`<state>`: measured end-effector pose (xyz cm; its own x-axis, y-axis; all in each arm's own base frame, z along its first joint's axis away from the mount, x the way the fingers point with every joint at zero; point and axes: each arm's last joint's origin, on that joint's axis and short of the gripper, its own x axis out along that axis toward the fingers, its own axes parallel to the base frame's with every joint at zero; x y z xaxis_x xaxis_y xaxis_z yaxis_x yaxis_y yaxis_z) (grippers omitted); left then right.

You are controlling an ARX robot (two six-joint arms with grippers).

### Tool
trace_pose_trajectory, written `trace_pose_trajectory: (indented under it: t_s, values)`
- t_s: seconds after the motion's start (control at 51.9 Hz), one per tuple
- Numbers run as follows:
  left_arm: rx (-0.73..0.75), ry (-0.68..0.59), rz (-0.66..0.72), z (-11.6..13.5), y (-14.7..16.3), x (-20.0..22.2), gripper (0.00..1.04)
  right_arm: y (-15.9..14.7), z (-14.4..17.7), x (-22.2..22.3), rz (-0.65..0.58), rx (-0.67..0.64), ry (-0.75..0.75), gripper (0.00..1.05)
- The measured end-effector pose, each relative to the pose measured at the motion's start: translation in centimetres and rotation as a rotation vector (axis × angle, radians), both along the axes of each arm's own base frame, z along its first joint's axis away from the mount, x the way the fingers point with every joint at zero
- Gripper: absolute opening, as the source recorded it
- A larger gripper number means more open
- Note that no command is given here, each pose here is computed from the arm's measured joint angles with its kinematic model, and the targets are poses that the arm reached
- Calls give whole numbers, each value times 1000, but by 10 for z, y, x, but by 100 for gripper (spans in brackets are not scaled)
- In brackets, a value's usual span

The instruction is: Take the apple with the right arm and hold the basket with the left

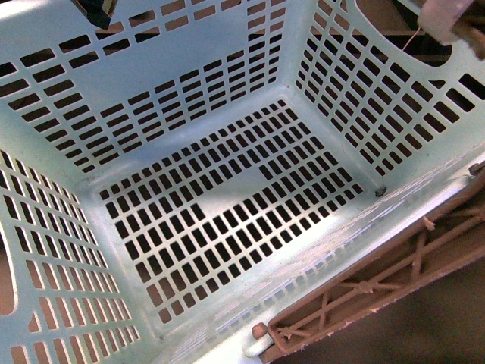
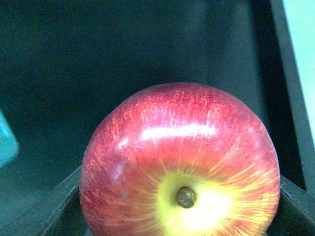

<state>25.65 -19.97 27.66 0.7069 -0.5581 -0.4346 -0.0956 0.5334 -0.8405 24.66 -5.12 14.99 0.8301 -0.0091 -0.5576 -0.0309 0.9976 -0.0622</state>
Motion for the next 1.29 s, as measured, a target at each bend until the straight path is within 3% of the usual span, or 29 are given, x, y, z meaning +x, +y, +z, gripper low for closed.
trace_pose_trajectory:
  t_s: [0.212, 0.385, 0.578, 0.809, 0.867, 0.925, 1.156, 1.291]
  values:
    - [0, 0, 0, 0, 0, 0, 28, 35, 69, -13, 32, 38, -250, 80]
    - [-1, -1, -1, 0, 0, 0, 28, 76, 100, -17, 110, 98, -346, 80]
    - [0, -1, 1, 0, 0, 0, 28, 109, 95, -18, 202, 110, -329, 80]
    - [1, -1, 0, 0, 0, 0, 28, 137, 55, -18, 257, 105, -218, 80]
    - [1, 0, 1, 0, 0, 0, 28, 140, 52, -19, 262, 105, -208, 90]
    - [2, -1, 2, 0, 0, 0, 28, 140, 52, -19, 252, 106, -213, 98]
    - [4, 4, -2, -1, -1, 0, 28, 131, 70, -27, 199, 124, -280, 96]
    - [7, 4, -1, -2, 0, 0, 27, 106, 81, -39, 10, 67, -329, 96]
